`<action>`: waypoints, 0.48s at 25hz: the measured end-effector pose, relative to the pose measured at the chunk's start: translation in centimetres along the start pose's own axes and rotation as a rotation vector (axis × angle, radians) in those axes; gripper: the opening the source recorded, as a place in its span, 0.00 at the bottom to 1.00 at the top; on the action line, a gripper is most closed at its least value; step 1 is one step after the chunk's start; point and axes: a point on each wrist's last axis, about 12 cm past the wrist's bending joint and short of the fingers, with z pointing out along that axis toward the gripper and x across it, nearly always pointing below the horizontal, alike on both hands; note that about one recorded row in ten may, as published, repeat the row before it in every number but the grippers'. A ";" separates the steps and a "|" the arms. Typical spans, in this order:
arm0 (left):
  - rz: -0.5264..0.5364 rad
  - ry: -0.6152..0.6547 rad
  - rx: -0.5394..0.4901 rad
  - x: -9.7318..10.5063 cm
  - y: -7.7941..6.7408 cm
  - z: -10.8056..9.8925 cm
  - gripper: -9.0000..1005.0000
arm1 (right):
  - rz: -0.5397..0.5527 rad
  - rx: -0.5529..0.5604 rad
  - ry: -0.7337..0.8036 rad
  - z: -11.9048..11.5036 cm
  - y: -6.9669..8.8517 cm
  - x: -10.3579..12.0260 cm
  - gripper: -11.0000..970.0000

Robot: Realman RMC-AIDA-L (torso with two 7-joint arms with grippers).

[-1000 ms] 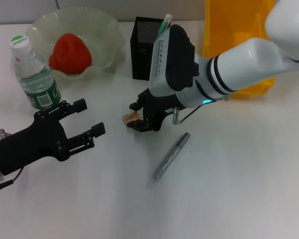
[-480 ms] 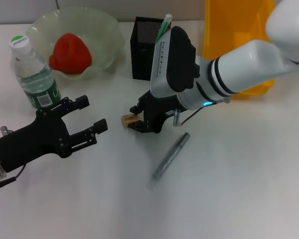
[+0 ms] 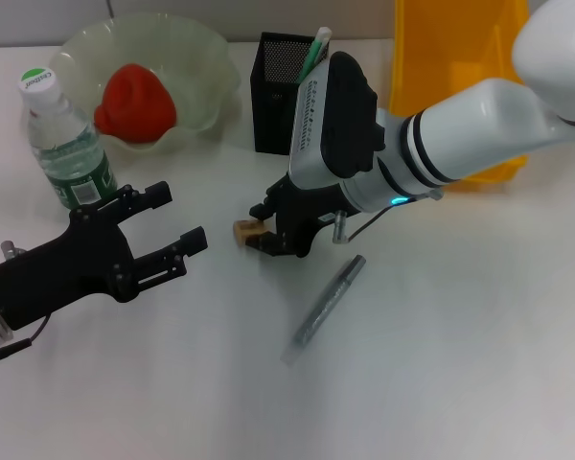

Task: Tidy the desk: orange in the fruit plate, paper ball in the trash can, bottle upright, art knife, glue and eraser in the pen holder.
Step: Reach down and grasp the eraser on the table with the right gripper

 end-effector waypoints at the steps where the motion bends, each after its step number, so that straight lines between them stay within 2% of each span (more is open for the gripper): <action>1: 0.000 -0.001 0.001 0.0 0.0 0.0 0.78 | -0.002 0.001 -0.002 0.0 0.0 -0.1 0.38; 12: 0.004 -0.002 0.002 0.0 0.0 0.1 0.78 | -0.046 -0.005 0.001 0.1 0.2 -0.4 0.37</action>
